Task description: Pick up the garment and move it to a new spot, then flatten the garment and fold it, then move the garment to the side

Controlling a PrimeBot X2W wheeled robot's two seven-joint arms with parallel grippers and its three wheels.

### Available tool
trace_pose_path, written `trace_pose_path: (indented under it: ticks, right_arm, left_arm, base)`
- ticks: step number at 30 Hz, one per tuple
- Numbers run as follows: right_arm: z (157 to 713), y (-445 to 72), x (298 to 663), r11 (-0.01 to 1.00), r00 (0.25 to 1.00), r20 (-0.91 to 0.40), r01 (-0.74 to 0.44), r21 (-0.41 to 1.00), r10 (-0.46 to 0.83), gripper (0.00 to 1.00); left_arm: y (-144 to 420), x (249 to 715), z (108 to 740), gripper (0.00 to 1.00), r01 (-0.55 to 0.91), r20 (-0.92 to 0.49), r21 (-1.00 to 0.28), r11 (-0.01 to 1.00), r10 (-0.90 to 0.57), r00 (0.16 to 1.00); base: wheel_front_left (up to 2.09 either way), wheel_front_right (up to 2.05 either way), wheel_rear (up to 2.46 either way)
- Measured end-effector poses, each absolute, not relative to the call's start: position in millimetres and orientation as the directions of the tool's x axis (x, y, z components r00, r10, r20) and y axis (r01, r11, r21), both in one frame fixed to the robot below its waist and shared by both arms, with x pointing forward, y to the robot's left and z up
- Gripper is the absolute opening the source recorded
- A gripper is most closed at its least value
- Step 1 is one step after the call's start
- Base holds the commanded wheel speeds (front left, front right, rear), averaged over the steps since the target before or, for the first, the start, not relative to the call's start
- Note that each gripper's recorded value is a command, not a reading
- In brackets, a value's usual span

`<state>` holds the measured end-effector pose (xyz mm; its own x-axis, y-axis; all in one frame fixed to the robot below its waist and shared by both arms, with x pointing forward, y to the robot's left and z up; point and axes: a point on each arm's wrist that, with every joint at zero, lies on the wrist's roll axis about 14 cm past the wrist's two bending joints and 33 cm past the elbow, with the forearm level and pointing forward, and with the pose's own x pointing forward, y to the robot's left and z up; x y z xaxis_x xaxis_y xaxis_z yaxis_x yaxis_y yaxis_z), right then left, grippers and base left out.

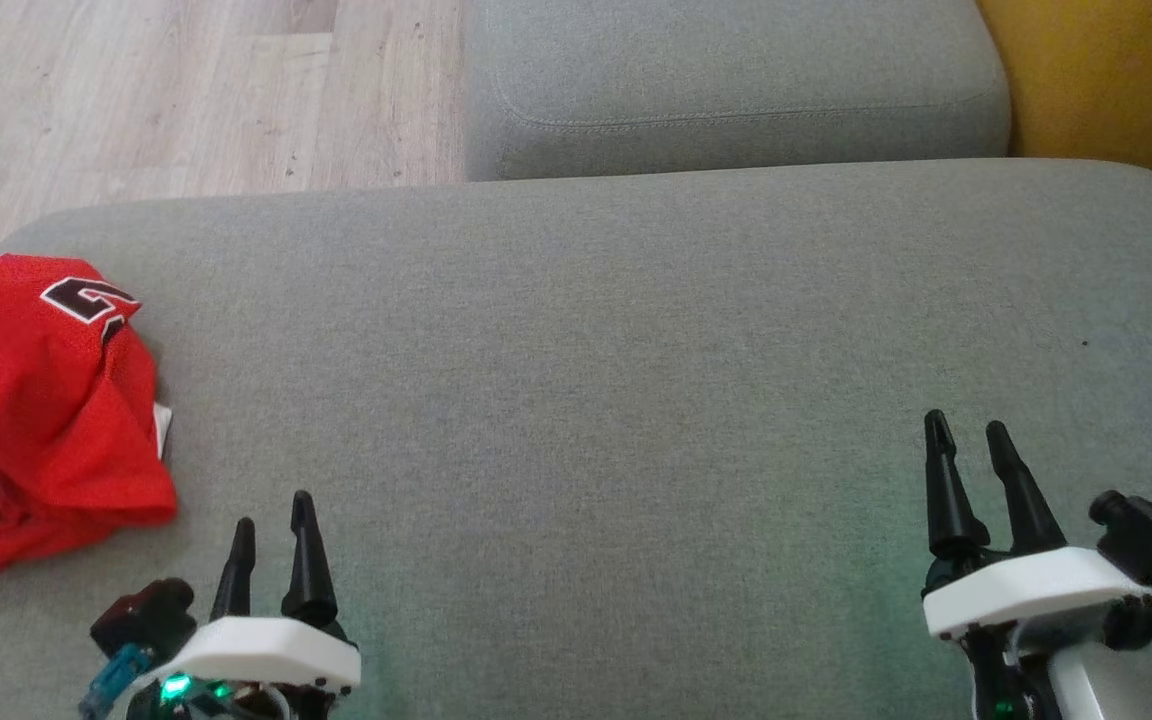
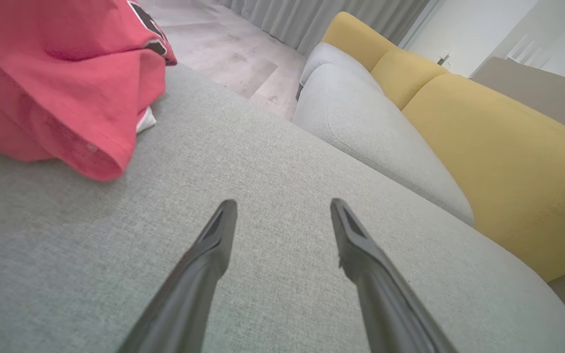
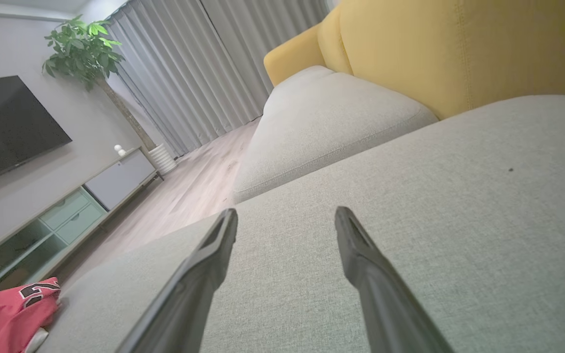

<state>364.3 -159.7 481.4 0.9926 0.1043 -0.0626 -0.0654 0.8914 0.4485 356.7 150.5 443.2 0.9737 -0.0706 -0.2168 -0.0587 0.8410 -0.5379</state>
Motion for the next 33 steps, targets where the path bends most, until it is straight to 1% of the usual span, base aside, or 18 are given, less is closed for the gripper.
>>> trace_pose_path:
  ticks: [5, 16, 33]
  right_arm:
    - [485.3, -156.6, 364.6, 0.922, 0.992, -0.043, -0.092, 0.377, 0.117, 1.0]
    - [495.1, -153.2, 364.9, 0.96, 0.991, -0.001, -0.133, 0.247, 0.137, 1.0]
    - [506.8, -150.5, 363.3, 0.982, 0.986, 0.056, -0.165, 0.09, 0.16, 1.0]
  left_arm:
    - [151.4, 357.1, 445.9, 1.0, -0.032, -0.198, -0.467, 0.884, -0.069, 0.978]
    - [148.9, 356.3, 449.8, 1.0, 0.022, -0.168, -0.339, 0.941, -0.083, 0.982]
    - [148.3, 350.6, 448.4, 1.0, 0.091, -0.143, -0.15, 0.985, -0.112, 0.983]
  base:
    - [0.0, 0.0, 0.0]
    - [0.0, 0.0, 0.0]
    - [0.0, 0.0, 0.0]
